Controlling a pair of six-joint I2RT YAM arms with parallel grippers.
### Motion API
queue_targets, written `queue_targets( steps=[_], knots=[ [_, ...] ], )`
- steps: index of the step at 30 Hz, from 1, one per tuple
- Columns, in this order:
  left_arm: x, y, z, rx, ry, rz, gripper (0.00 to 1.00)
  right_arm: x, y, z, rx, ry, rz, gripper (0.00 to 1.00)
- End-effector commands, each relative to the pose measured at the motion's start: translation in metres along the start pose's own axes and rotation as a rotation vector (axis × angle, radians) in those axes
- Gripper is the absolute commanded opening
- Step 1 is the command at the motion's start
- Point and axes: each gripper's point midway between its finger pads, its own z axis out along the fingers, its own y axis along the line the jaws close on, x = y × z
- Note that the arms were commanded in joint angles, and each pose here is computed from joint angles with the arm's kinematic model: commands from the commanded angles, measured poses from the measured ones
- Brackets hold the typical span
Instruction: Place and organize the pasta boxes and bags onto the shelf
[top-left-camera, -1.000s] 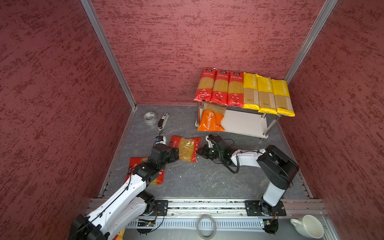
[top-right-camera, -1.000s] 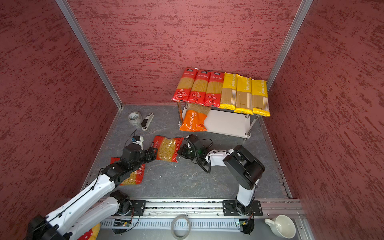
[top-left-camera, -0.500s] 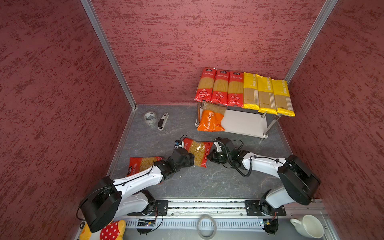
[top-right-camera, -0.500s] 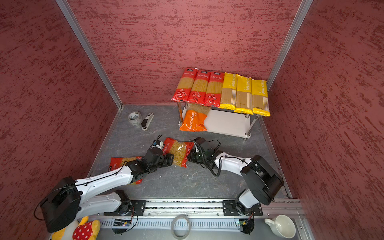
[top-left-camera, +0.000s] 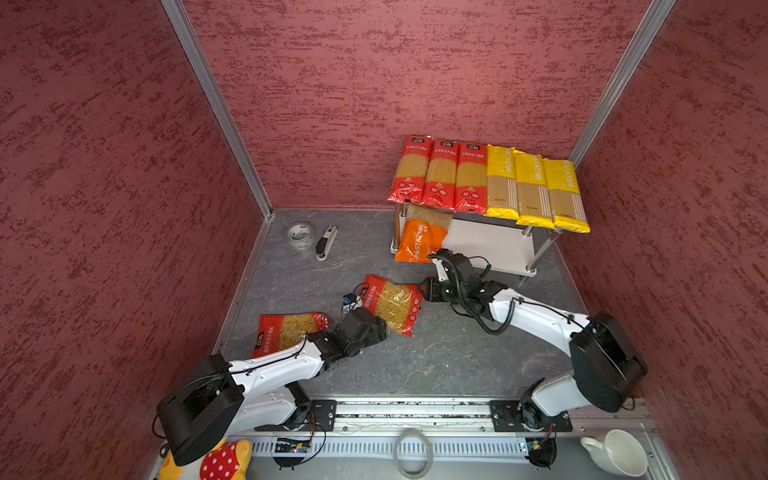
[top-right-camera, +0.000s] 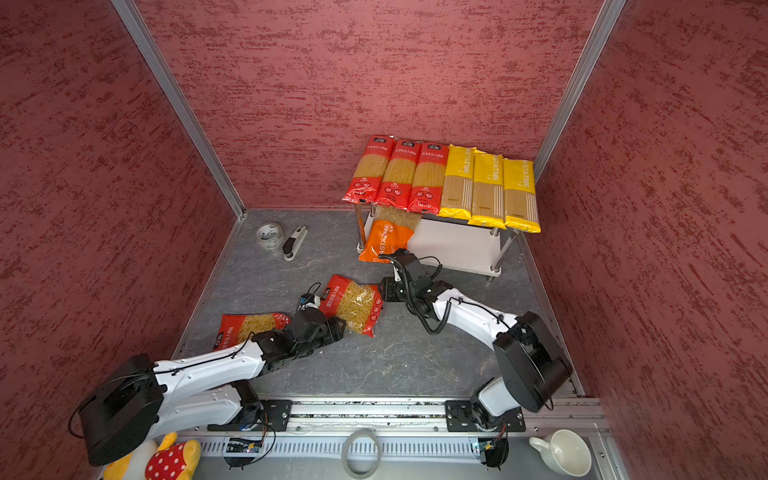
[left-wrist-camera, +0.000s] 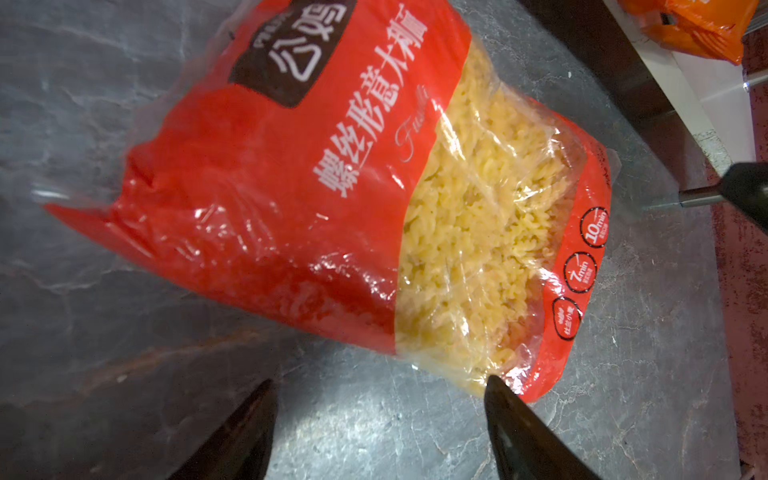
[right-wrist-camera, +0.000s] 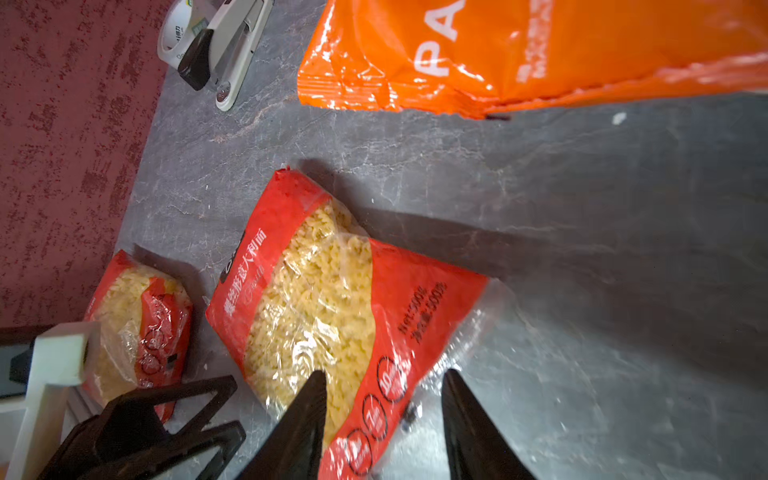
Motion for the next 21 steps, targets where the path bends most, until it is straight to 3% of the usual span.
queue_targets(
  steps=[1,5,10,18,21],
  knots=[
    [-0.001,0.003,0.0,0.014,-0.027,-0.062,0.78,-0.025,0.016,0.018,-0.055,-0.073,-0.016,0.48],
    [-0.006,0.007,0.003,0.012,-0.043,-0.067,0.78,-0.027,0.016,0.049,-0.058,-0.039,0.001,0.49],
    [-0.029,0.011,0.014,0.051,-0.062,-0.105,0.78,0.014,0.017,0.071,-0.079,0.084,0.033,0.49],
    [-0.077,0.008,0.031,0.132,-0.069,-0.094,0.75,0.13,0.048,0.043,-0.15,0.331,0.043,0.48],
    [-0.088,-0.009,0.035,0.185,-0.043,-0.059,0.74,0.142,0.051,0.029,-0.152,0.355,0.053,0.5]
  ],
)
